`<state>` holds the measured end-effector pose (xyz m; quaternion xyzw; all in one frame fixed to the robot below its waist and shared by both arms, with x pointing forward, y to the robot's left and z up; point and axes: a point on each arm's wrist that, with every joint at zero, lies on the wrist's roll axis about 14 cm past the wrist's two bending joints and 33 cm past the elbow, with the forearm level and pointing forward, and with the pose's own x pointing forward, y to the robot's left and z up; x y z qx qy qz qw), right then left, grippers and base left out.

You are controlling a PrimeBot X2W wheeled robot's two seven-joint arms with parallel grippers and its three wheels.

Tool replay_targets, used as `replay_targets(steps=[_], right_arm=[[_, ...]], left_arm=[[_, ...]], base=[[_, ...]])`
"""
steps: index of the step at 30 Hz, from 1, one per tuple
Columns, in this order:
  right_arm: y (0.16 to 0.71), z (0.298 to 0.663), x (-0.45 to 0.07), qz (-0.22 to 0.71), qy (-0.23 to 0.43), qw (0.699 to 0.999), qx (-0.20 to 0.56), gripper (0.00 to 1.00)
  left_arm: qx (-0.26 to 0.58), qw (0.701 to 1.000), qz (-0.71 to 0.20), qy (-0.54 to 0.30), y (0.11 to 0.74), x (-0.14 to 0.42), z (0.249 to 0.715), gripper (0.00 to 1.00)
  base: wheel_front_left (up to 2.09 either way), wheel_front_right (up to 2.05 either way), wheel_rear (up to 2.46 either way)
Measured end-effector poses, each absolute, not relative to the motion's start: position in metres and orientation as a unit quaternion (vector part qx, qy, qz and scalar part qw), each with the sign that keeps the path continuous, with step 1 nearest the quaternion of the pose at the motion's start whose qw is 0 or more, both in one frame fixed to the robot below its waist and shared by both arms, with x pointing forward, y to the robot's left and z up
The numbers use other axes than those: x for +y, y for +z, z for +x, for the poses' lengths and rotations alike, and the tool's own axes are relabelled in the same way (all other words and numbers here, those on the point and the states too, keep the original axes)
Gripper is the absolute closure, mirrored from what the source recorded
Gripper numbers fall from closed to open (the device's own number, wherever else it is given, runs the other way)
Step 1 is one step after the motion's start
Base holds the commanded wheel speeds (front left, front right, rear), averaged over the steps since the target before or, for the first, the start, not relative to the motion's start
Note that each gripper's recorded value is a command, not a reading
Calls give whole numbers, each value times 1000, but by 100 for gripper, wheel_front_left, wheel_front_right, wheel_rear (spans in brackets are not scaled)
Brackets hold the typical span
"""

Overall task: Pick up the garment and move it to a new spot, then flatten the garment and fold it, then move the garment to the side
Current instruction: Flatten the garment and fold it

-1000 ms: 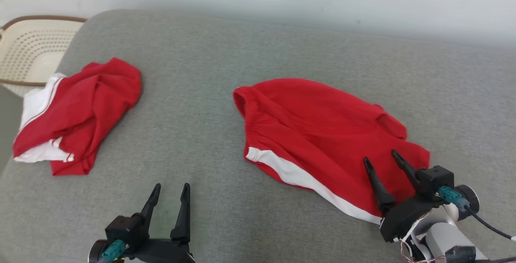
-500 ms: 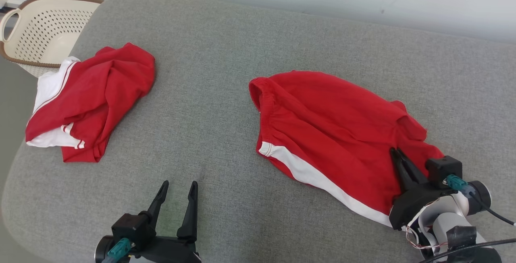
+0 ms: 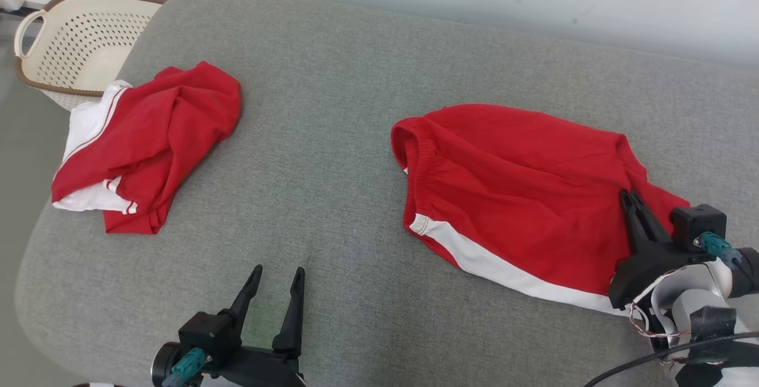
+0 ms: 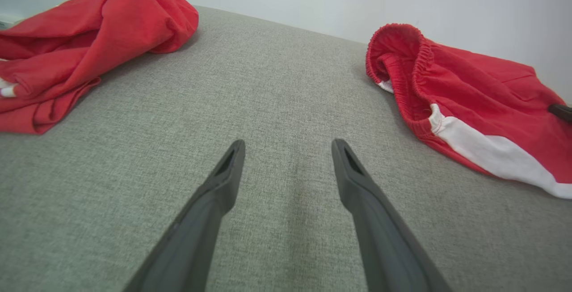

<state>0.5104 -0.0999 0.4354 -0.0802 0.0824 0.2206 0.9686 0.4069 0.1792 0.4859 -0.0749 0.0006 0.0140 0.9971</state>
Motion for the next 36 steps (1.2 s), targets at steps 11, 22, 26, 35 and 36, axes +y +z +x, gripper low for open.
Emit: replay_targets(steps=[11, 22, 26, 35, 36], right_arm=[[445, 504, -127, -66, 174, 979, 80, 0], [450, 434, -149, -40, 146, 986, 68, 0], [461, 417, -158, -25, 126, 990, 50, 0], [467, 387, -171, -10, 99, 994, 37, 0], [469, 384, -172, -7, 96, 995, 34, 0]], left_arm=[[-6, 997, -79, 10, 491, 175, 398, 0], [-16, 997, -78, 20, 495, 174, 385, 0], [-12, 997, -77, 7, 493, 167, 382, 0], [-15, 998, -66, 1, 494, 161, 381, 0], [-15, 998, -65, 1, 493, 162, 380, 0]], base=[[0, 0, 0], [0, 0, 0], [0, 0, 0], [0, 0, 0], [0, 0, 0]])
